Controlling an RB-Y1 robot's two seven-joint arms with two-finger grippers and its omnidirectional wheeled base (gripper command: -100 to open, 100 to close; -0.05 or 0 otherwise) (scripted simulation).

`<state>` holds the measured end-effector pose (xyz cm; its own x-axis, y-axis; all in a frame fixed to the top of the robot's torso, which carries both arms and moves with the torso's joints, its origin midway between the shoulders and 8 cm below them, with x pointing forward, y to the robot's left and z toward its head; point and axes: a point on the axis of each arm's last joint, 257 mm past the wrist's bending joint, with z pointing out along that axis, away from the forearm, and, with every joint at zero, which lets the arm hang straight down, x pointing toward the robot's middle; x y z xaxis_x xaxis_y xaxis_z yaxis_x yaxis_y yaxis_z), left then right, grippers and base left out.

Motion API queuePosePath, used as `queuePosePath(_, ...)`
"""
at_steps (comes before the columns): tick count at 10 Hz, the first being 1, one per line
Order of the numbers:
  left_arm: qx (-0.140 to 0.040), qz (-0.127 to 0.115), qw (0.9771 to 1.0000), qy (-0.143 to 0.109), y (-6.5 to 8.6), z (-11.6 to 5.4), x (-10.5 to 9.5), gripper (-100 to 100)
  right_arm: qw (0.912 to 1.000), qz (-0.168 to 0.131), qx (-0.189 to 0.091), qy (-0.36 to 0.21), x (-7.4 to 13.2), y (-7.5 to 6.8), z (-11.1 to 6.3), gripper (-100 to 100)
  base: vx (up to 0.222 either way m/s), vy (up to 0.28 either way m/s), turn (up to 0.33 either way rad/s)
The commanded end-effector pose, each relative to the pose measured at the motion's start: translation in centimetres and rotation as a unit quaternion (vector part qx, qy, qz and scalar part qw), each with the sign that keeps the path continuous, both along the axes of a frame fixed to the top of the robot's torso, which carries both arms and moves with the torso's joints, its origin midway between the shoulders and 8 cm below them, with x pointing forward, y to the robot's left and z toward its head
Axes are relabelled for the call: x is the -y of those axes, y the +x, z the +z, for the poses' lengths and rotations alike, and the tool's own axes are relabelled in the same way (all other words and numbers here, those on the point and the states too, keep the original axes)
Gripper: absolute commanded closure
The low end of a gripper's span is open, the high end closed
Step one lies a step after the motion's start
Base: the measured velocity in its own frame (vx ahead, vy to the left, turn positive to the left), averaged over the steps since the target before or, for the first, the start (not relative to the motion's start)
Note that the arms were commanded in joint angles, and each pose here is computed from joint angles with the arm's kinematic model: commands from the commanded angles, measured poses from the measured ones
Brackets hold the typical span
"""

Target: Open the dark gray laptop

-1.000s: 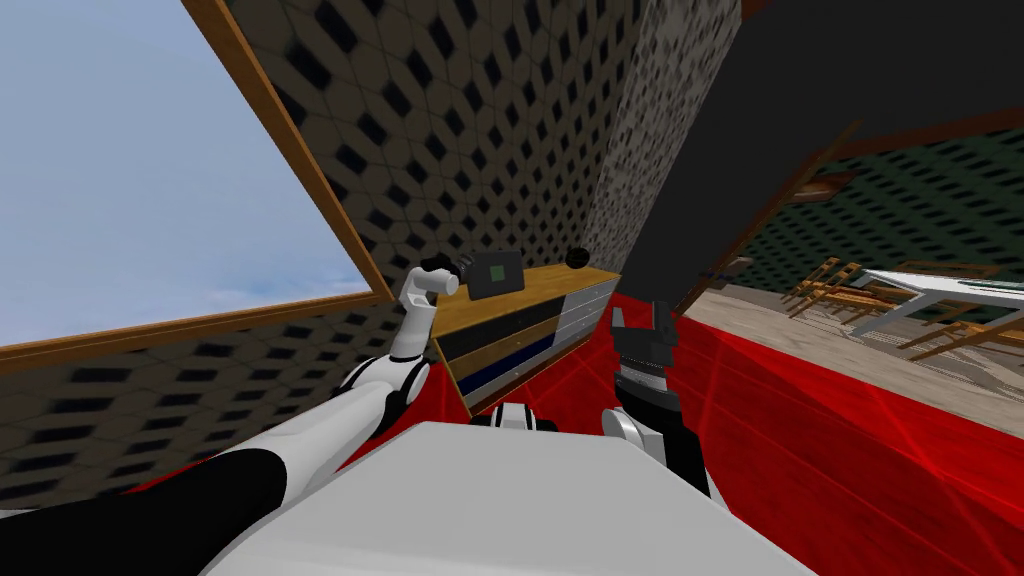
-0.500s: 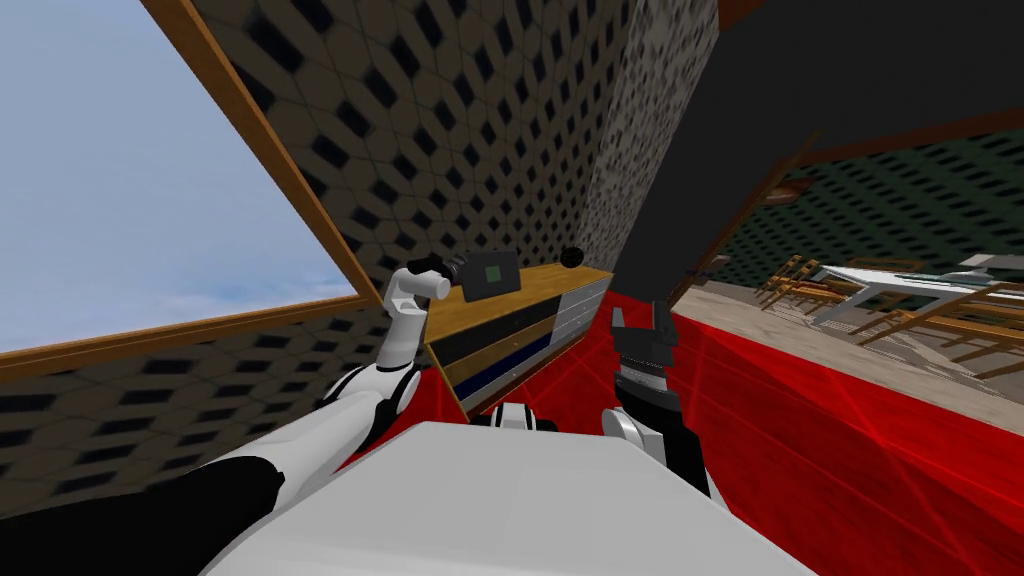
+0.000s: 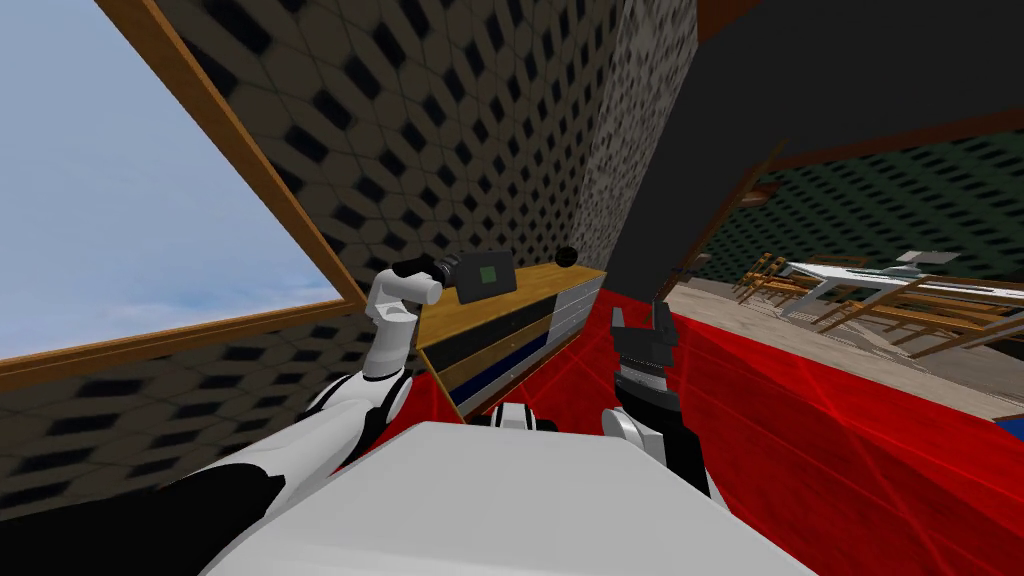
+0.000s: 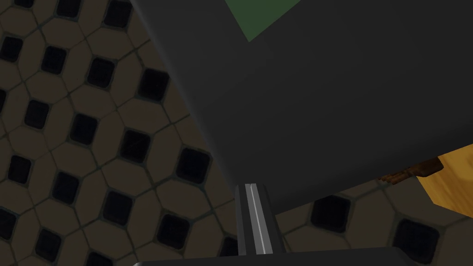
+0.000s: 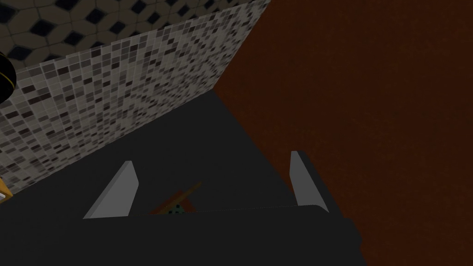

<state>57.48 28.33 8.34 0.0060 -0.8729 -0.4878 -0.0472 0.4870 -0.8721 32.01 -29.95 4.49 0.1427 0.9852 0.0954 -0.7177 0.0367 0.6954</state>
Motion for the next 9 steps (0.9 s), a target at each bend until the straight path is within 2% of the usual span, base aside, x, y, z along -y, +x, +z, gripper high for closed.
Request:
queuePosePath(1,-0.009,0.027,0.9996,0.003,-2.4,-0.8,-2.2,100,1.0000,0.000,0.000,0.000,0.0,0.0,0.0,0,0.030,0.023,-0.186)
queuePosePath(2,0.005,0.020,0.9998,0.006,-3.0,0.3,-1.5,100,1.0000,0.000,0.000,0.000,0.0,0.0,0.0,0,0.011,0.013,0.026)
queuePosePath(3,0.005,0.020,0.9998,0.006,-3.0,0.3,-1.5,100,1.0000,0.000,0.000,0.000,0.0,0.0,0.0,0,0.000,0.003,0.028)
queuePosePath(4,-0.011,0.051,0.9986,0.006,-4.3,-0.8,-3.8,100,1.0000,0.000,0.000,0.000,0.0,0.0,0.0,0,0.022,0.007,-0.334)
queuePosePath(5,-0.009,0.048,0.9988,0.009,-5.0,-0.8,-3.5,100,1.0000,0.000,0.000,0.000,0.0,0.0,0.0,0,0.025,0.019,-0.185)
queuePosePath(6,0.005,0.042,0.9991,0.012,-5.6,0.2,-2.9,100,1.0000,0.000,0.000,0.000,0.0,0.0,0.0,0,0.012,0.017,0.032)
queuePosePath(7,-0.002,0.044,0.9990,0.010,-5.2,-0.3,-3.2,100,1.0000,0.000,0.000,0.000,0.0,0.0,0.0,0,0.004,0.006,0.014)
queuePosePath(8,-0.006,0.061,0.9981,0.002,-5.2,-0.2,-4.7,-100,1.0000,0.000,0.000,0.000,0.0,0.0,0.0,0,-0.017,0.004,-0.134)
queuePosePath(9,-0.011,0.077,0.9970,-0.006,-5.1,-0.2,-6.1,-100,1.0000,0.000,0.000,0.000,0.0,0.0,0.0,0,-0.039,0.012,-0.256)
